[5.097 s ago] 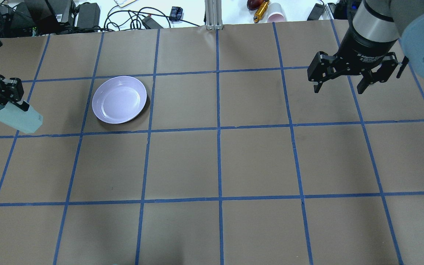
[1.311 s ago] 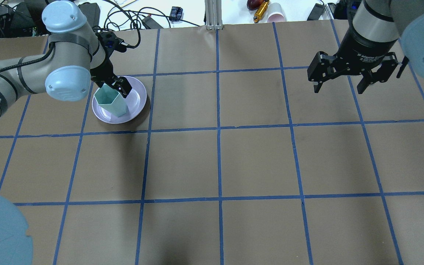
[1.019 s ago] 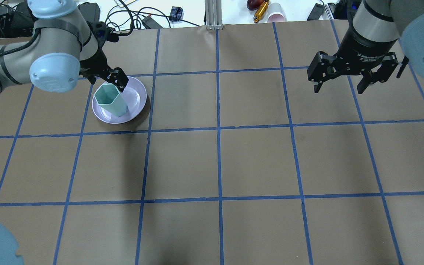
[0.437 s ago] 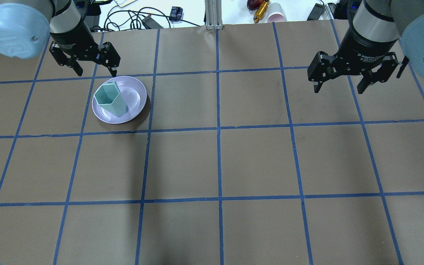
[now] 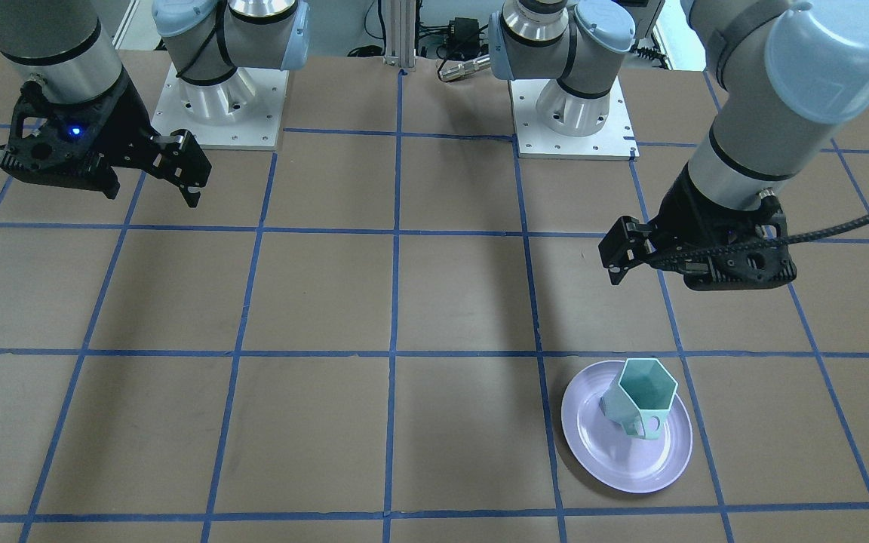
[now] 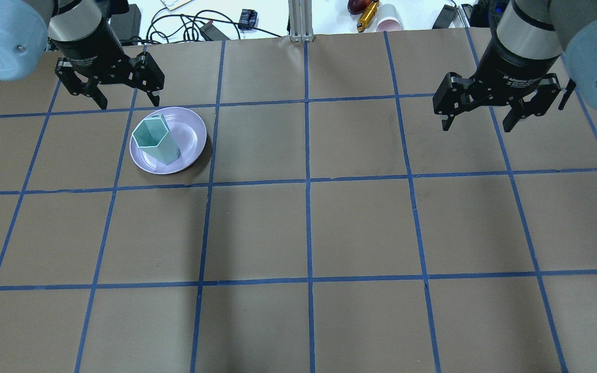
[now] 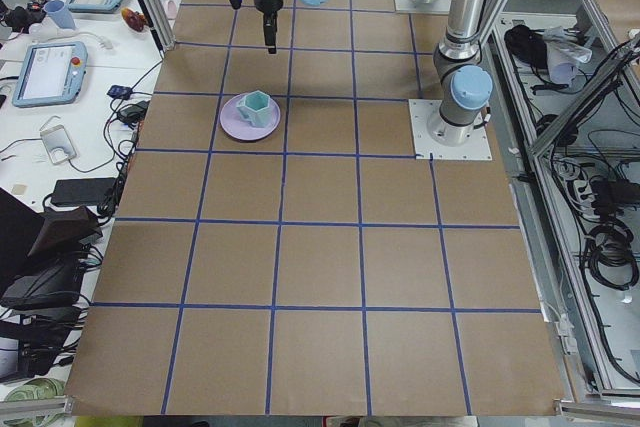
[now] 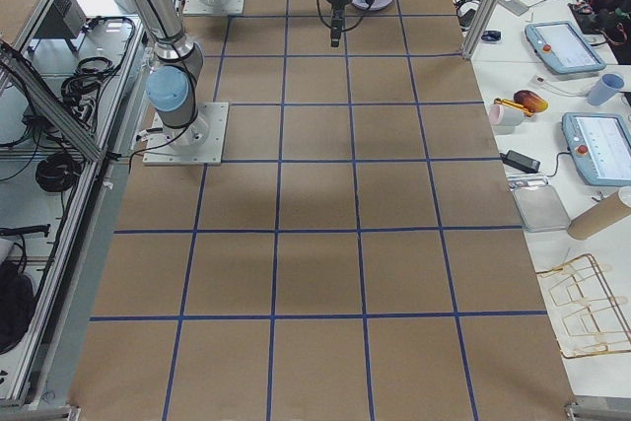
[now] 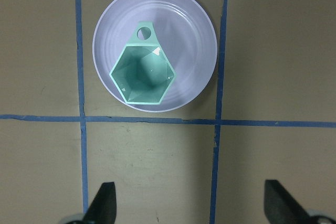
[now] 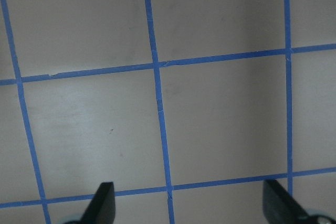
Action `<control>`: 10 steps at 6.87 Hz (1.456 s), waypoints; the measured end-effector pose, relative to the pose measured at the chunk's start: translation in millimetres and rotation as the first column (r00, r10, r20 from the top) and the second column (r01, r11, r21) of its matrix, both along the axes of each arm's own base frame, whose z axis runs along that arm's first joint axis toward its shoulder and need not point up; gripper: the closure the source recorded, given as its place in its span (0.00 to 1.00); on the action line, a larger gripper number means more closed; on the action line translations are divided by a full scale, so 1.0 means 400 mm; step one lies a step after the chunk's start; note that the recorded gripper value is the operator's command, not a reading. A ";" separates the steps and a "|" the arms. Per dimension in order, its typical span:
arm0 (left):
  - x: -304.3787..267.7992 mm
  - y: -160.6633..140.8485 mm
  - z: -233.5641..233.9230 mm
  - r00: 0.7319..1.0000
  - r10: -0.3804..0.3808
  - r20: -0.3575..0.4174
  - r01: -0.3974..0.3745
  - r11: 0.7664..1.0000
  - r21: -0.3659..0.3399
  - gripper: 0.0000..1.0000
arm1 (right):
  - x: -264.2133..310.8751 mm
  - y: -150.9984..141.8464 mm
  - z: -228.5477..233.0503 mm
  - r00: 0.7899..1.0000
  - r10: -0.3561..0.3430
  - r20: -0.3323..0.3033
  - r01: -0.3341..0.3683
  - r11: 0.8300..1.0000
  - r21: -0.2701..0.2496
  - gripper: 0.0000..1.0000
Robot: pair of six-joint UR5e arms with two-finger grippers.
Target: Flip cup and place on plate
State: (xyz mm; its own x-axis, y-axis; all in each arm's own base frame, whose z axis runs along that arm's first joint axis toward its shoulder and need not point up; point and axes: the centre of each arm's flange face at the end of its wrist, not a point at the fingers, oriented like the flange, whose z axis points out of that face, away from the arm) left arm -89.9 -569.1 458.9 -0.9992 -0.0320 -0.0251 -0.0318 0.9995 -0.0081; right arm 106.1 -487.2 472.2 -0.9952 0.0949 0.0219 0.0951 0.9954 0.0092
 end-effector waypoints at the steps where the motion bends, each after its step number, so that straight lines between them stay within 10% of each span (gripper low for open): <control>1: -0.029 0.019 0.014 1.000 -0.016 -0.011 0.016 1.000 -0.004 0.00 | 0.000 0.000 0.000 1.000 0.000 0.000 0.000 1.000 0.000 0.00; 10: -0.035 0.066 0.021 0.999 -0.031 -0.030 0.032 0.999 0.034 0.00 | 0.000 0.000 0.000 1.000 0.000 0.000 0.000 1.000 0.000 0.00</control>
State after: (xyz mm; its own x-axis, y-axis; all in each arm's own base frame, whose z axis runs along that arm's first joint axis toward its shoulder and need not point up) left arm -104.0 -542.6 467.2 -1.0000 -0.0006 0.0036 -0.0005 0.9996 0.0268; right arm 106.1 -487.2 472.2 -0.9952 0.0949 0.0219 0.0951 0.9954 0.0092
